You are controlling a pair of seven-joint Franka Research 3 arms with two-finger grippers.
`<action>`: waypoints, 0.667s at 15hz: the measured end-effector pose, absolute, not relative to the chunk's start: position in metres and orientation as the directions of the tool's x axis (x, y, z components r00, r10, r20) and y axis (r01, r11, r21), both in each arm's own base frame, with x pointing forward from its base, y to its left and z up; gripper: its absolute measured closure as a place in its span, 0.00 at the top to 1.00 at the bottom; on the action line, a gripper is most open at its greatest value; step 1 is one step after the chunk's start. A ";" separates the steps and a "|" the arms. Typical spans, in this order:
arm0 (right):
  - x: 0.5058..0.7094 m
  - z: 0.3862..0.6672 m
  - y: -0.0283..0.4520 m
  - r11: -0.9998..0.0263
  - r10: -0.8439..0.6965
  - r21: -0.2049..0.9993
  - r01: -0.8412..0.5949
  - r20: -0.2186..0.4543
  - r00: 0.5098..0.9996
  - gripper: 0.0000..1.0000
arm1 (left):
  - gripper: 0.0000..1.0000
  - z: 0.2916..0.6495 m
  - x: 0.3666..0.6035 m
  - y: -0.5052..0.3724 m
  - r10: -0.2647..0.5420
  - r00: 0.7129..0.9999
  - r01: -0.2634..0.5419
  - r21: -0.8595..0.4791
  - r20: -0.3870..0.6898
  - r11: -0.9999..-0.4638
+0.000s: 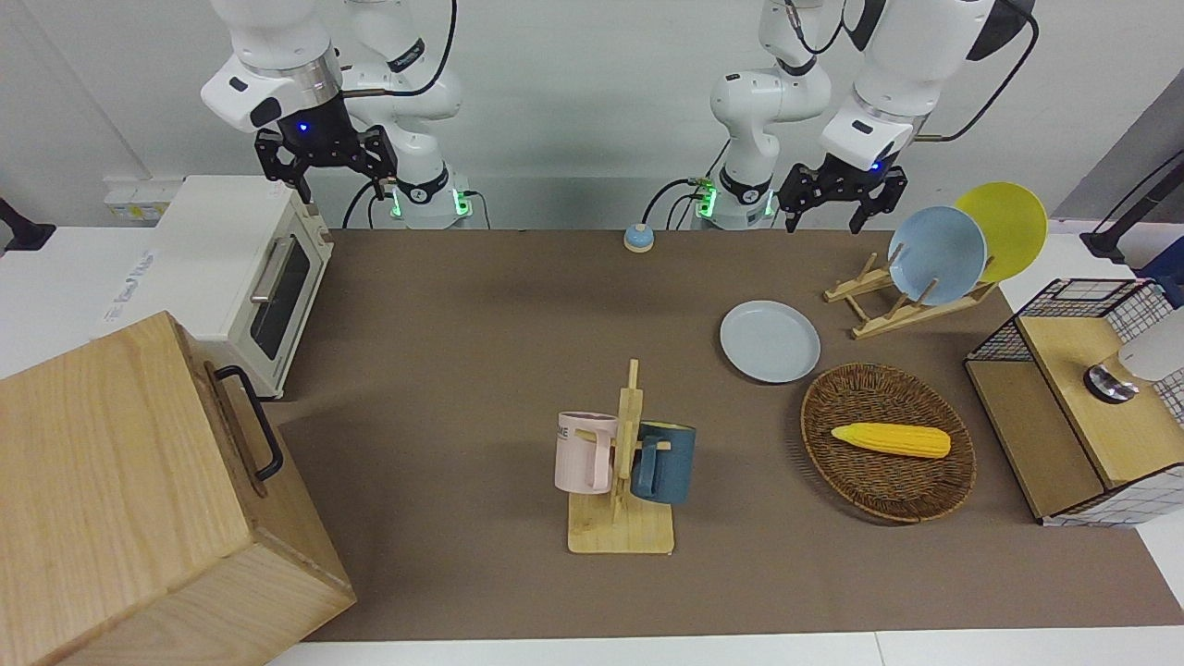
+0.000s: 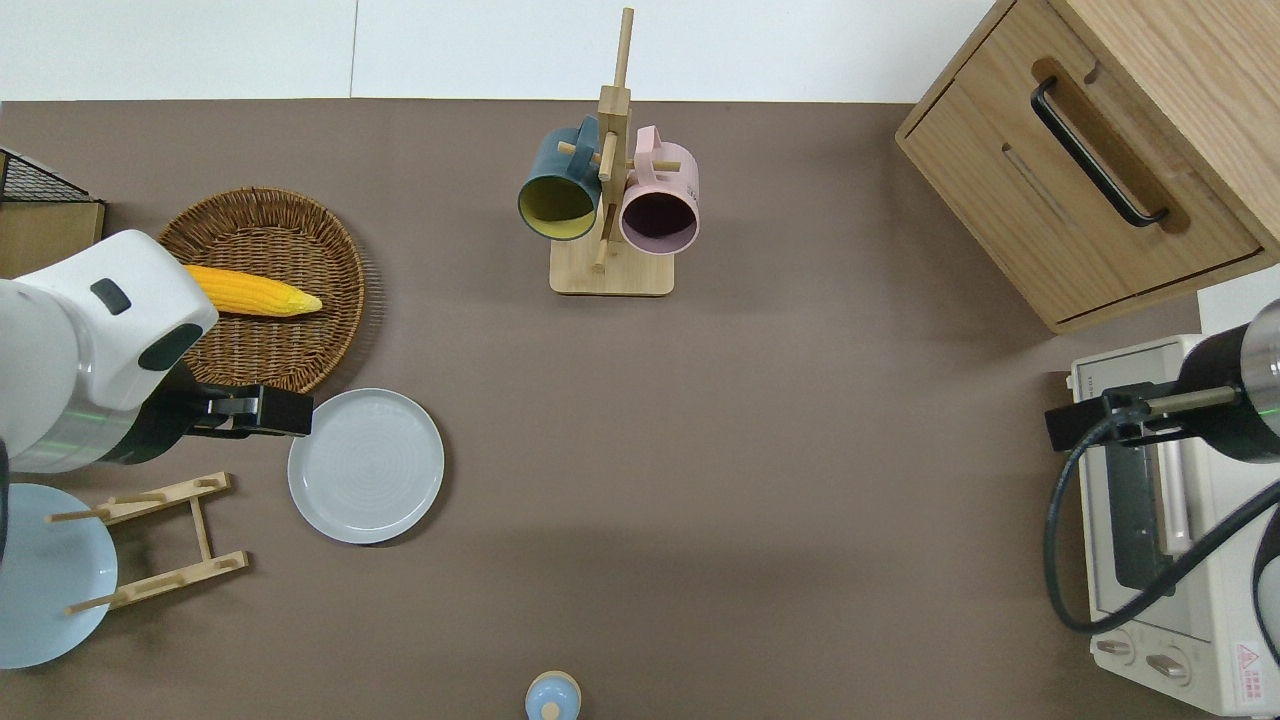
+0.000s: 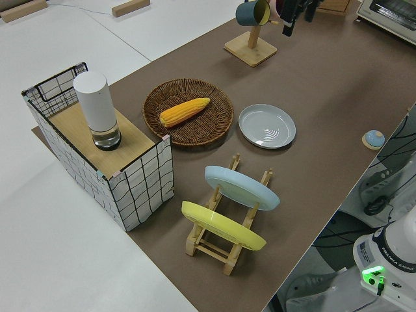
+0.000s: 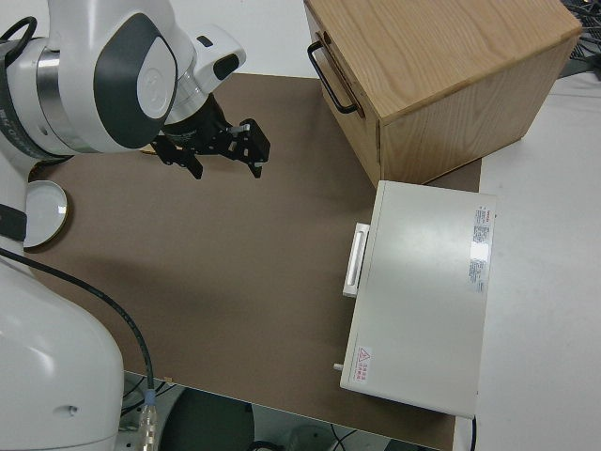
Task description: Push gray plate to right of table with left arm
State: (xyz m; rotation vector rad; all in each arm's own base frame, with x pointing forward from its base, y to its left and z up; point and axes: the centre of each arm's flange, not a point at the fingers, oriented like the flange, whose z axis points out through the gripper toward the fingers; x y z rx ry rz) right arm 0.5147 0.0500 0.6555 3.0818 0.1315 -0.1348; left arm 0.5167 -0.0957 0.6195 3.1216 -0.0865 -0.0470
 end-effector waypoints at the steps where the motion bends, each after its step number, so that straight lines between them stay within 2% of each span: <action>1: 0.515 0.655 0.050 -0.995 0.083 0.050 0.087 -0.089 0.993 1.00 | 1.00 0.619 0.517 -0.096 -0.056 0.998 -0.055 0.019 -0.030 -0.998; 10: 0.515 0.655 0.050 -0.995 0.083 0.050 0.087 -0.089 0.993 1.00 | 1.00 0.620 0.514 -0.099 -0.063 0.997 -0.062 0.018 -0.033 -0.998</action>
